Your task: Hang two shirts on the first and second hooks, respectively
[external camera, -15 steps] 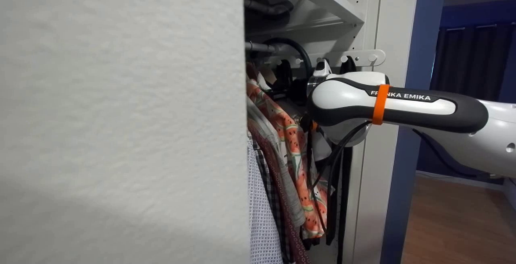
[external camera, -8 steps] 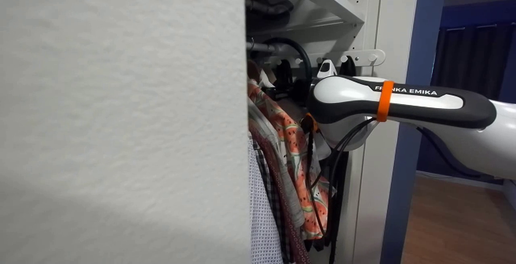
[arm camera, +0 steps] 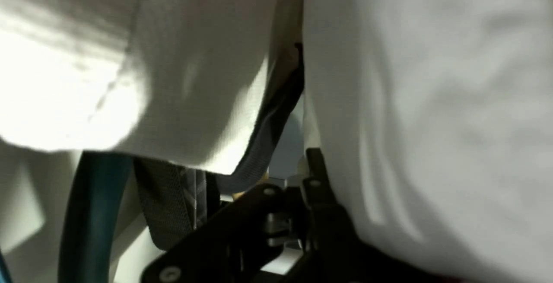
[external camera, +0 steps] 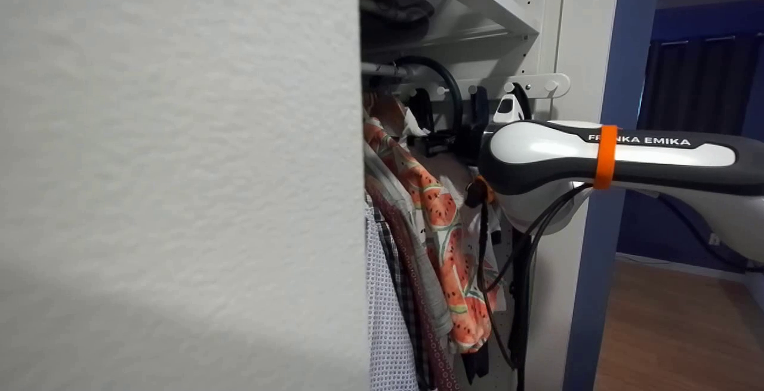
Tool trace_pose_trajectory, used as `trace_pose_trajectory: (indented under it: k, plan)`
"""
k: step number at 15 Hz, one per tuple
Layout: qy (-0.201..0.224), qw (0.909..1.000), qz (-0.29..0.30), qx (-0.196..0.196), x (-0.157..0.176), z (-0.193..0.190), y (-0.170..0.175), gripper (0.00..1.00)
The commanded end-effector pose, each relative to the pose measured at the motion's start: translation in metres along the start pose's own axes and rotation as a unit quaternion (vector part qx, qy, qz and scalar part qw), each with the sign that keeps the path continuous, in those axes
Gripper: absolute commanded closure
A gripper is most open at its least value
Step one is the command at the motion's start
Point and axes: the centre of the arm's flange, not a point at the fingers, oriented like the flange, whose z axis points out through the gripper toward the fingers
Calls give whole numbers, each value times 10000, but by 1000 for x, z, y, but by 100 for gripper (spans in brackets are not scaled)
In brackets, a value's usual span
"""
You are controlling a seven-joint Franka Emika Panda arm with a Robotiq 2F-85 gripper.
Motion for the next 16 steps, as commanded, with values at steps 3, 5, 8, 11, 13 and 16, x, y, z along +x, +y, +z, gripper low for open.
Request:
trace_pose_trajectory:
  k: [3, 5, 8, 11, 13, 16]
  plan:
    - [-486, 9984, -46, 301, -11, -56, -7, 95]
    - [-614, 9976, -86, 314, -18, -71, -7, 95]
    - [-748, 9963, -166, 384, -22, -99, -10, 95]
    - [-793, 9952, -198, 533, -23, -131, -15, 95]
    - [-828, 9947, -178, 579, -21, -150, -20, 95]
    - [-861, 9955, -113, 387, -17, -175, -25, 95]
